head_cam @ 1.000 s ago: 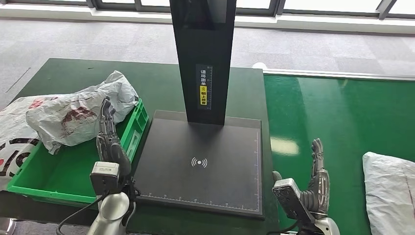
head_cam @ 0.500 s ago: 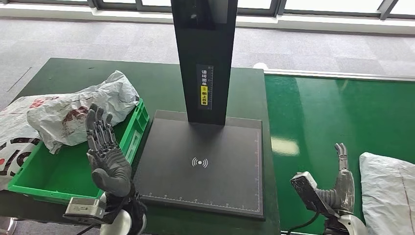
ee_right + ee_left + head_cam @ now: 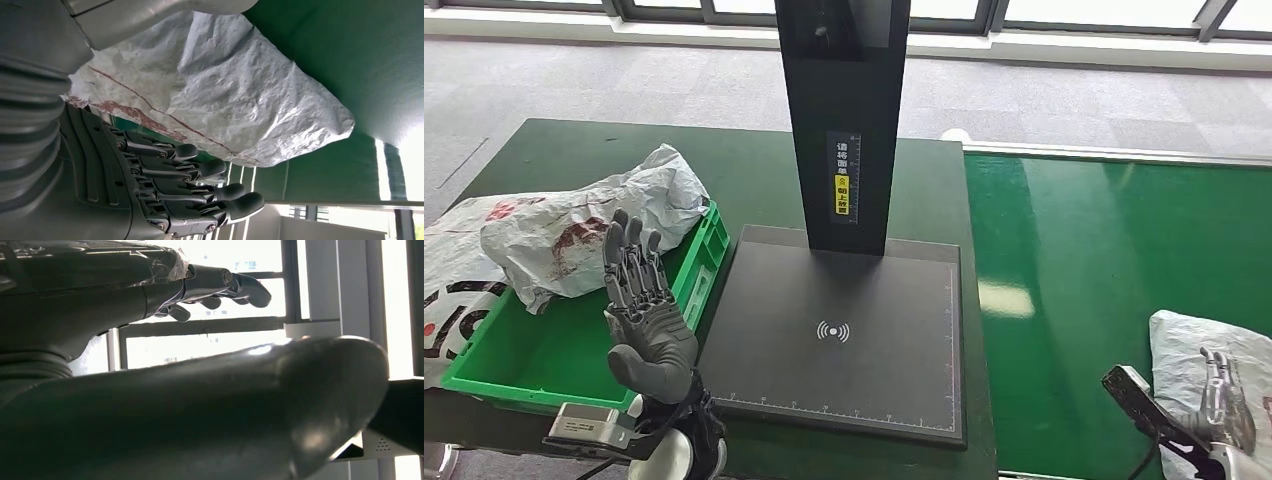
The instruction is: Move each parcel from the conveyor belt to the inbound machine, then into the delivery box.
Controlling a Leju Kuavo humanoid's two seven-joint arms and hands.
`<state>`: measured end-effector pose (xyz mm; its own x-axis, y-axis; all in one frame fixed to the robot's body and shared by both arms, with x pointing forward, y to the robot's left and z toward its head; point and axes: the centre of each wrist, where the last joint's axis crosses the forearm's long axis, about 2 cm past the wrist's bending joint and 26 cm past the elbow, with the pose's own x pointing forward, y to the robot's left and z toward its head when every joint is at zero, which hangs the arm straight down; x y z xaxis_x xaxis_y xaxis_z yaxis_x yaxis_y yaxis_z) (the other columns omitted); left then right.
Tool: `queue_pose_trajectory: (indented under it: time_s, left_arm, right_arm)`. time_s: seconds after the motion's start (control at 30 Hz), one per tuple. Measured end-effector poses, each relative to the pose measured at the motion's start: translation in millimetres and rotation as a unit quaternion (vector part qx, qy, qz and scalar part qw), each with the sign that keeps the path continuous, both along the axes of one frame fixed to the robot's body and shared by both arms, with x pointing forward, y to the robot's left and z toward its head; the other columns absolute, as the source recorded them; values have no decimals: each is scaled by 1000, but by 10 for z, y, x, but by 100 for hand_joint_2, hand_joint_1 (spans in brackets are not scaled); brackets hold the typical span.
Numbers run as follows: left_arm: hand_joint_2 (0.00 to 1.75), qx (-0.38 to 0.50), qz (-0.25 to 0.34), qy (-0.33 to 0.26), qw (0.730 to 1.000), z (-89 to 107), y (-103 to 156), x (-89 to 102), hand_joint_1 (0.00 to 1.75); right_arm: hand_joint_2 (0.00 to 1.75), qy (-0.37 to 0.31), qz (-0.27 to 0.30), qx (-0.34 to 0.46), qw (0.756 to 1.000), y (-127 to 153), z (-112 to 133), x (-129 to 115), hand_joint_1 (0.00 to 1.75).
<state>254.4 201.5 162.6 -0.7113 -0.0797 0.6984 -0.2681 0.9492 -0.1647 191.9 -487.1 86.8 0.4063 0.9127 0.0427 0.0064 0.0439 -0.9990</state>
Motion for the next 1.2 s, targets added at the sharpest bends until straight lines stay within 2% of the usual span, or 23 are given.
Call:
queue_pose_trajectory:
  time_s: [0.23,0.6,0.67,0.77,0.83,1.2]
  left_arm:
    - [0,1,-1,2,1000,-10,-4,8,0]
    - [0,2,-2,4,1000,-17,-8,19,0]
    - [0,2,-7,7,1000,-34,-15,34,0]
    - [0,4,-20,17,1000,-88,-43,67,0]
    - [0,5,-25,23,999,-116,-59,82,0]
    - [0,8,-32,38,999,-185,-93,136,0]
  right_arm:
    - [175,17,-14,-2,1000,-139,-45,0,0]
    - [175,29,-24,-5,999,-198,-74,-1,0]
    - [175,50,-51,-23,997,-279,-87,93,0]
    - [175,90,-104,-52,989,-544,-128,263,0]
    - [175,103,-118,-51,986,-659,-172,306,0]
    - [175,180,-158,-14,971,-739,-383,340,0]
